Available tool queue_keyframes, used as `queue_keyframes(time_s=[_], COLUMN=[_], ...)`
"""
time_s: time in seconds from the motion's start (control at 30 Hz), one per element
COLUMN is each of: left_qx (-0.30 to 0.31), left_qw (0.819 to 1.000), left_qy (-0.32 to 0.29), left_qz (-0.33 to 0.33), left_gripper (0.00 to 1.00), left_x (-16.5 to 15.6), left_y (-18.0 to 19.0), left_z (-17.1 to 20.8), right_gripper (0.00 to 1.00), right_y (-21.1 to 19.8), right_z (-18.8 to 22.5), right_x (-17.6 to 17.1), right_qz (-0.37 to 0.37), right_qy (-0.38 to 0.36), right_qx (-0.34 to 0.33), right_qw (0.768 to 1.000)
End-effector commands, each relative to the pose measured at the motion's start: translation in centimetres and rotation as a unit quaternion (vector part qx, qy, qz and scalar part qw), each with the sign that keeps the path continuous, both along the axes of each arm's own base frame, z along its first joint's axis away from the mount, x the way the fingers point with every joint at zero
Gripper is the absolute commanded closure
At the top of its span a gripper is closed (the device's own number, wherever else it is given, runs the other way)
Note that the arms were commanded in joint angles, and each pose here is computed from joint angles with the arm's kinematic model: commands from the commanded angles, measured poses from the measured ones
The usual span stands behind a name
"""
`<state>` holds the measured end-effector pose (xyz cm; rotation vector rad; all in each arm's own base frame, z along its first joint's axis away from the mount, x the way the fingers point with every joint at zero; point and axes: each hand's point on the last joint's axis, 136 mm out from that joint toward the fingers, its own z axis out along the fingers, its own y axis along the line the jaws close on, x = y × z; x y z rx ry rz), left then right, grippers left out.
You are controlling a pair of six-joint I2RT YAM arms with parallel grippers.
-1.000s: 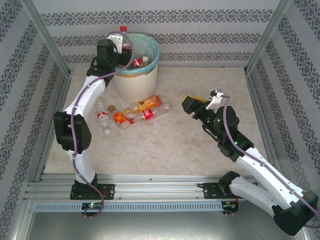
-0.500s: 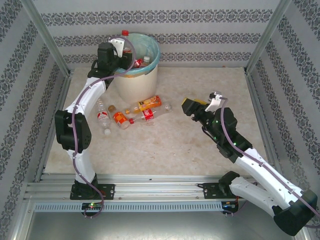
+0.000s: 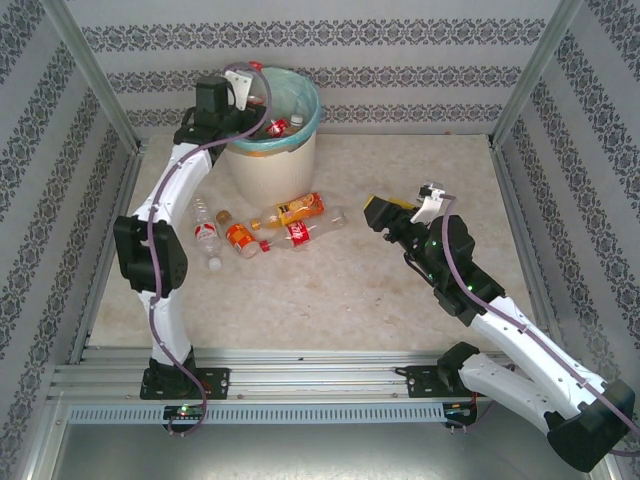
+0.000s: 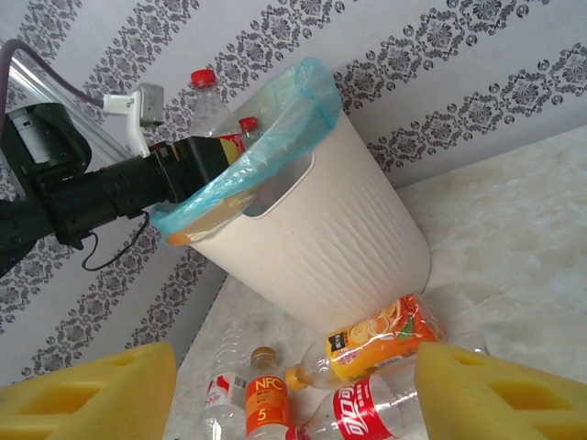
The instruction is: Put the plastic bottles in the bin
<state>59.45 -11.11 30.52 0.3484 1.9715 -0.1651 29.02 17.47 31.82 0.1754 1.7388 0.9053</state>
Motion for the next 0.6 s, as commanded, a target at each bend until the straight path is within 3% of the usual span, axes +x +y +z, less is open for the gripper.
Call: queue_keyframes(time_s=[0.0,0.13,0.37,0.57], left_qx=[-0.012,-0.033,-0.079,-0.088], left_qw=[0.996,0.998,0.995,0.995], left_qy=[0.084,0.047,-0.054,-0.041], left_qz=[-0.031,-0.012,0.027,0.035], left_gripper=[0.28,0.17,0.15,0.18], left_x=[-1.6,-1.8,-2.8,-3.6], left_y=[-1.0,-0.6,0.6,0.8], left_z=[-3.1,-0.4,8.6,9.1], right_gripper=[0.30,0.30,0.30,0.30], right_y=[-0.4,-0.2,0.0,0.0], right_z=[0.3,0.0,-0.1,-0.4], right_x=[0.1,0.1,0.2,0.3], right_qz=[-0.012,-0.006,-0.006,-0.007], right_qy=[-0.002,0.006,0.009,0.012], right_qx=[0.012,0.016,0.019,0.018], right_qw=[1.000,1.000,1.000,1.000])
